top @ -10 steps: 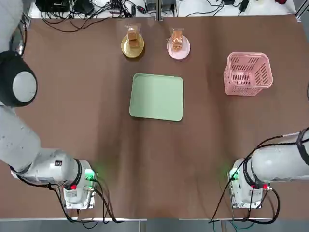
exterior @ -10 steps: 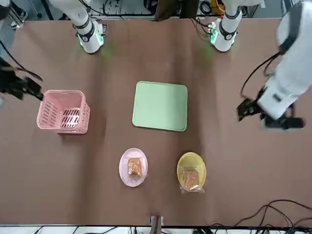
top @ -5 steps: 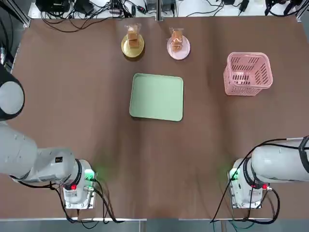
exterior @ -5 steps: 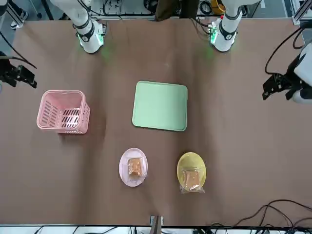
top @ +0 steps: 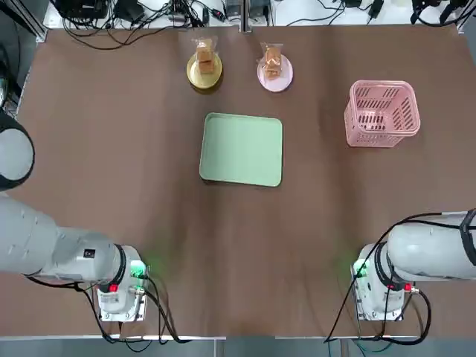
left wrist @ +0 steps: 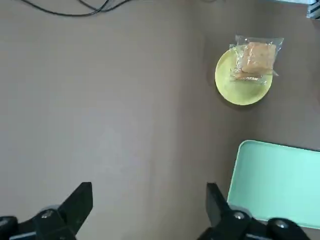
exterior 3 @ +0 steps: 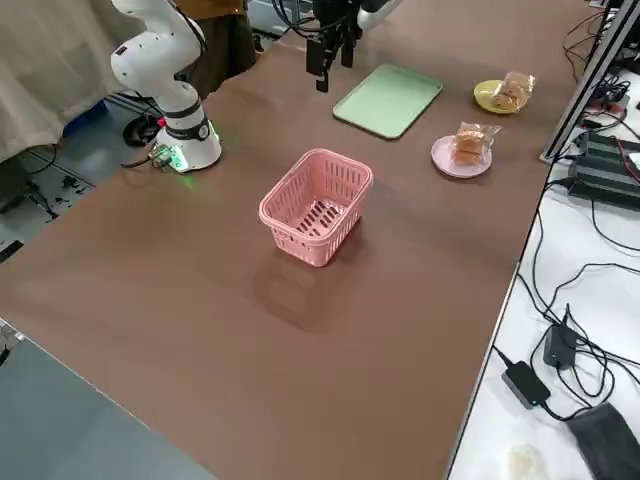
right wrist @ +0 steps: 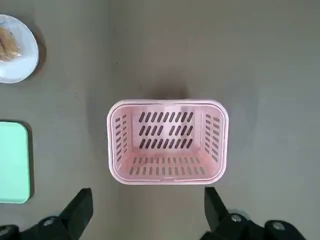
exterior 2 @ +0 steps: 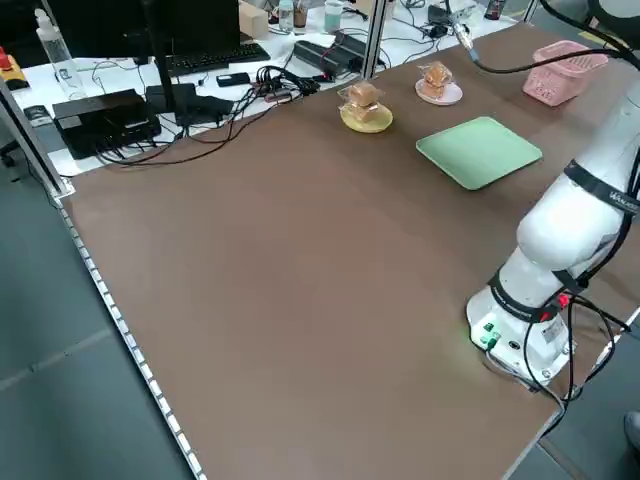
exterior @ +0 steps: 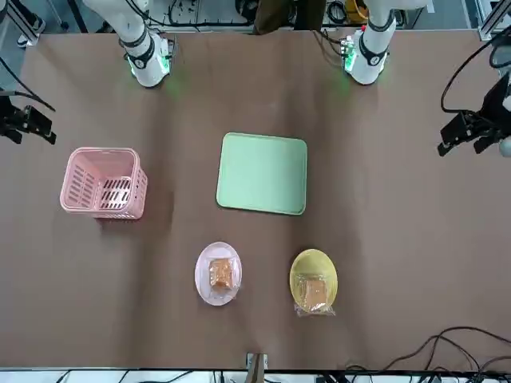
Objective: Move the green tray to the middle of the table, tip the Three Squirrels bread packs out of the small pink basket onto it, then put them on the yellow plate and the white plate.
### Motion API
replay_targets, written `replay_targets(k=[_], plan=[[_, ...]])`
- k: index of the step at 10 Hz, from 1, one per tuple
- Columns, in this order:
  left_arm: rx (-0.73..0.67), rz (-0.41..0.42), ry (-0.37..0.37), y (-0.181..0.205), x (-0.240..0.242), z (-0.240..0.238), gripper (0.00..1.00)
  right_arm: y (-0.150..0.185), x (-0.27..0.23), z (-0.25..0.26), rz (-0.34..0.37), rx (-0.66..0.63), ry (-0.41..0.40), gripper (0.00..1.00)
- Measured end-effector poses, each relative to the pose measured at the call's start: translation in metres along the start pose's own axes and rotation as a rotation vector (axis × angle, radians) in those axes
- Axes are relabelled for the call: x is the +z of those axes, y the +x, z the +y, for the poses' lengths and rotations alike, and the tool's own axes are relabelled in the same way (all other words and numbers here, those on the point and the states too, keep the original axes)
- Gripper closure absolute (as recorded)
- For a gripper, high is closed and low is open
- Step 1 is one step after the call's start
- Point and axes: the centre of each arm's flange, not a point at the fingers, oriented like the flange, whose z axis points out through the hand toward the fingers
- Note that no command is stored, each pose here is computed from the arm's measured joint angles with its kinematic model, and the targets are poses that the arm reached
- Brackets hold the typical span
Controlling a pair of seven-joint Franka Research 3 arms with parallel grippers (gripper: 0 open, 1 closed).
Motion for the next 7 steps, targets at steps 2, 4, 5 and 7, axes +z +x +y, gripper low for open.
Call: replay_targets(k=[2,4,5,7], plan=[[0.013,0.008,-0.004,0.010,0.020,0.019,0.00,-0.001,-0.006,0.000,0.014,-0.001,-0.001,0.01],[0.022,0.006,-0.004,0.019,0.037,0.026,0.00,-0.002,-0.009,-0.001,0.019,-0.002,-0.002,0.01],[0.035,-0.002,0.007,0.019,0.043,0.031,0.00,-0.002,-0.009,-0.001,0.019,-0.002,-0.002,0.01],[0.059,-0.015,0.027,0.017,0.051,0.041,0.00,-0.002,-0.009,-0.002,0.019,-0.004,-0.002,0.01]])
